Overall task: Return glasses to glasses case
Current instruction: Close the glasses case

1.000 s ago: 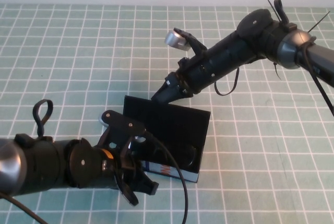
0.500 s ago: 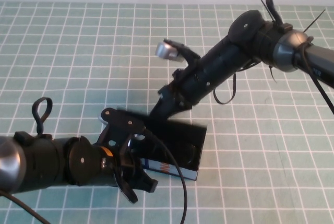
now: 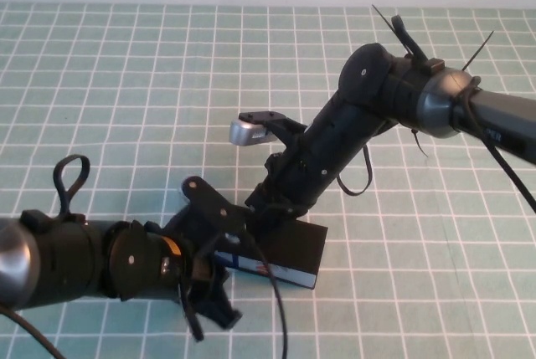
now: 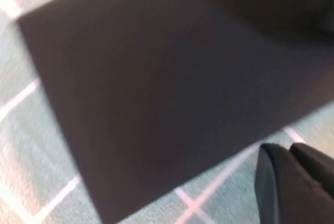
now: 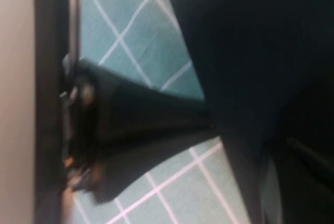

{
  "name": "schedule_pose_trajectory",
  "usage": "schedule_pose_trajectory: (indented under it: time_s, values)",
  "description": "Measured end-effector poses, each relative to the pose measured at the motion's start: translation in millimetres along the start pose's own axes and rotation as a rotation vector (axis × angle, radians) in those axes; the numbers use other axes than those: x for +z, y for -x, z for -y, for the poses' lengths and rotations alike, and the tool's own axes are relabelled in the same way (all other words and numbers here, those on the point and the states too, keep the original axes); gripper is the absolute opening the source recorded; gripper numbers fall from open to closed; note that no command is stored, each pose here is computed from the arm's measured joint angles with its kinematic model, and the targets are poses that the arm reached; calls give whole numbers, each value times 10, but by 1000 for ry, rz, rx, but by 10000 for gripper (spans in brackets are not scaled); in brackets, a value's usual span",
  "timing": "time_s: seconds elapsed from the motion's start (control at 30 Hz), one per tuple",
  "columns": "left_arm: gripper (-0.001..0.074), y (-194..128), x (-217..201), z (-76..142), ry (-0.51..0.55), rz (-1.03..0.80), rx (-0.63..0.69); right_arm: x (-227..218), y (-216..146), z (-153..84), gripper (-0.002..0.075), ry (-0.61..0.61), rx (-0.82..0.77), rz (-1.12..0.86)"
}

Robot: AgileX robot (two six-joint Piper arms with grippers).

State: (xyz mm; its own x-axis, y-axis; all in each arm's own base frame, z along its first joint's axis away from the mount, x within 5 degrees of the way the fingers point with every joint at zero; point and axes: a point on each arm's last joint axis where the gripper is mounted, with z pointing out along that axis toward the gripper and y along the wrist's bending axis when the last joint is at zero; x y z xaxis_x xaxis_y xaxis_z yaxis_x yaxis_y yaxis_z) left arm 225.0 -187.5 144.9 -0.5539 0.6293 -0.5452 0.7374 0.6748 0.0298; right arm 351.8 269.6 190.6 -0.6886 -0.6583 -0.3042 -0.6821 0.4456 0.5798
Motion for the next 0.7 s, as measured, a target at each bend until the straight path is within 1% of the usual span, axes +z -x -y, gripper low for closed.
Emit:
schedule_pose_trajectory:
  time_s: [0.07, 0.17, 0.27, 0.37, 0.43, 0.5, 0.57, 0.7]
  values:
    - [1, -10, -36, 16, -19, -27, 115, -13, 18, 0, -13, -8, -11, 8]
    - [1, -48, -142, 46, -59, -81, 271, -61, 59, -27, -13, -16, -96, 17]
    - [1, -45, -335, 52, -65, -98, 397, -192, 87, -135, -13, -26, -162, 41]
    - [1, -26, -589, 37, -36, -89, 491, -361, 103, -286, -13, -38, -207, 73]
    - [1, -5, -786, 15, 13, -59, 521, -430, 106, -394, -13, -52, -242, 79]
    - [1, 17, -973, -13, 69, -19, 523, -435, 67, -484, -13, -80, -286, 51]
    - [1, 35, -1194, -71, 138, 31, 496, -334, -22, -547, -13, -110, -324, -21]
    - [1, 42, -1600, -190, 244, 113, 430, -64, -230, -559, -13, -122, -344, -162]
